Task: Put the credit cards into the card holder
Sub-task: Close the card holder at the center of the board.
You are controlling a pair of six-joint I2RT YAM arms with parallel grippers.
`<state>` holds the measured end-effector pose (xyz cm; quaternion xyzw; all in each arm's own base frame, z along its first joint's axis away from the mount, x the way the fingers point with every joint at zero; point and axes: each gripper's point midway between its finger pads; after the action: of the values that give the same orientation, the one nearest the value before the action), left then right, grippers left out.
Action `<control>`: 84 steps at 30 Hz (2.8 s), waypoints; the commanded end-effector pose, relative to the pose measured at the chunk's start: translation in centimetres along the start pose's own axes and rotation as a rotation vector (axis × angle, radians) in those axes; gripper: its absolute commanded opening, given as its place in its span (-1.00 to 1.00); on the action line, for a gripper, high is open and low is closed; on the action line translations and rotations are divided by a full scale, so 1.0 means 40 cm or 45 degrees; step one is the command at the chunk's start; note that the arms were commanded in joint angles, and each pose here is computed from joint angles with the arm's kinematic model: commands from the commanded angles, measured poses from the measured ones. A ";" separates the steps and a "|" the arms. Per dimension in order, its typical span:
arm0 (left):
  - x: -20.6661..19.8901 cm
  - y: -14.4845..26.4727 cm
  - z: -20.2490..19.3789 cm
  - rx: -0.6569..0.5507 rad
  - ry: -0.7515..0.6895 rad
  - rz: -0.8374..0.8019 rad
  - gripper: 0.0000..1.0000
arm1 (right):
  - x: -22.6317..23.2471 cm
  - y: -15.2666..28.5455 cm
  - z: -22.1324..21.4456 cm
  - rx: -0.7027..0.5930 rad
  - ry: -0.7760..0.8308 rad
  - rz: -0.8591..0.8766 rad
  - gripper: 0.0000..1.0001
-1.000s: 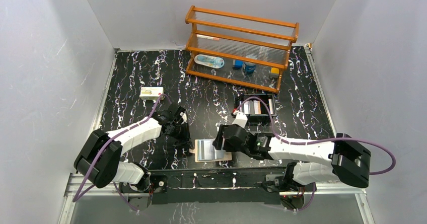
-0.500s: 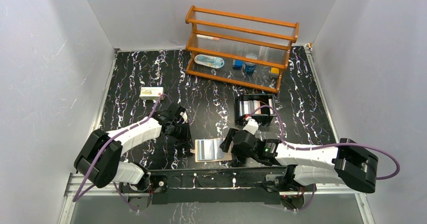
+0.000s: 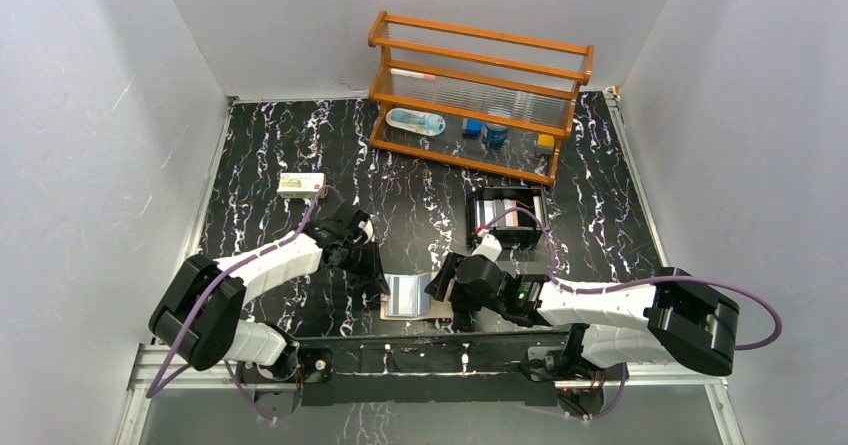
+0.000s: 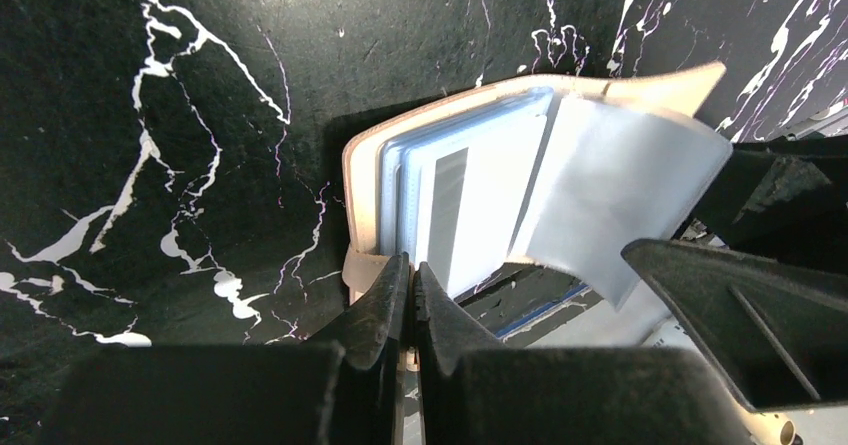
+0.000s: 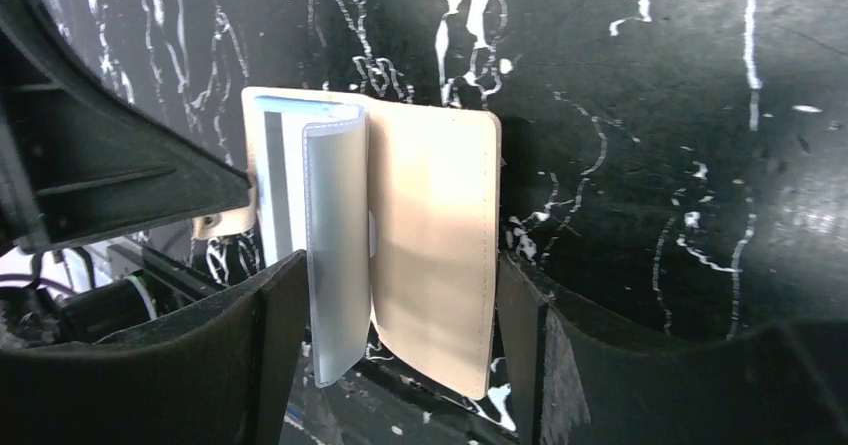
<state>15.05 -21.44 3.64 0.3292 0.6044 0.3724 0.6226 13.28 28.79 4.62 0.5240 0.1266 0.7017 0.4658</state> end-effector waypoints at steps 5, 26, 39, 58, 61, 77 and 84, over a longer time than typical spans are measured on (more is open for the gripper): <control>-0.018 -0.020 -0.012 0.052 0.009 -0.059 -1.00 | 0.228 0.022 0.026 0.024 -0.012 0.347 0.39; -0.098 0.012 -0.021 0.097 0.044 -0.252 -1.00 | 0.171 -0.029 0.013 0.004 0.192 0.245 -0.04; -0.123 0.025 -0.013 0.103 0.039 -0.292 -0.86 | 0.063 -0.103 -0.041 0.089 0.236 0.027 -0.60; -0.117 0.025 0.000 0.061 0.035 -0.263 -0.37 | 0.246 -0.027 -0.037 0.123 0.241 0.230 -0.27; -0.116 0.008 0.015 0.057 0.030 -0.254 -0.39 | 0.240 -0.042 -0.047 0.129 0.261 0.238 -0.29; -0.144 0.001 0.054 0.043 -0.042 -0.272 -0.27 | 0.265 0.006 -0.034 0.137 0.294 0.275 -0.10; -0.137 -0.007 0.064 0.029 -0.046 -0.243 -0.27 | 0.272 -0.013 -0.040 0.143 0.309 0.217 -0.14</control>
<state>17.13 -25.69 5.34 0.2871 0.6357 0.3050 0.6484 11.57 36.69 8.63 0.4745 0.1911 0.7809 0.3585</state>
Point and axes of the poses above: each gripper's point midway between its finger pads, its own y axis back along the fingers, its own x axis along the line the jaws close on, z = x × y, and after that the axes turned 1 degree about -y, right-handed
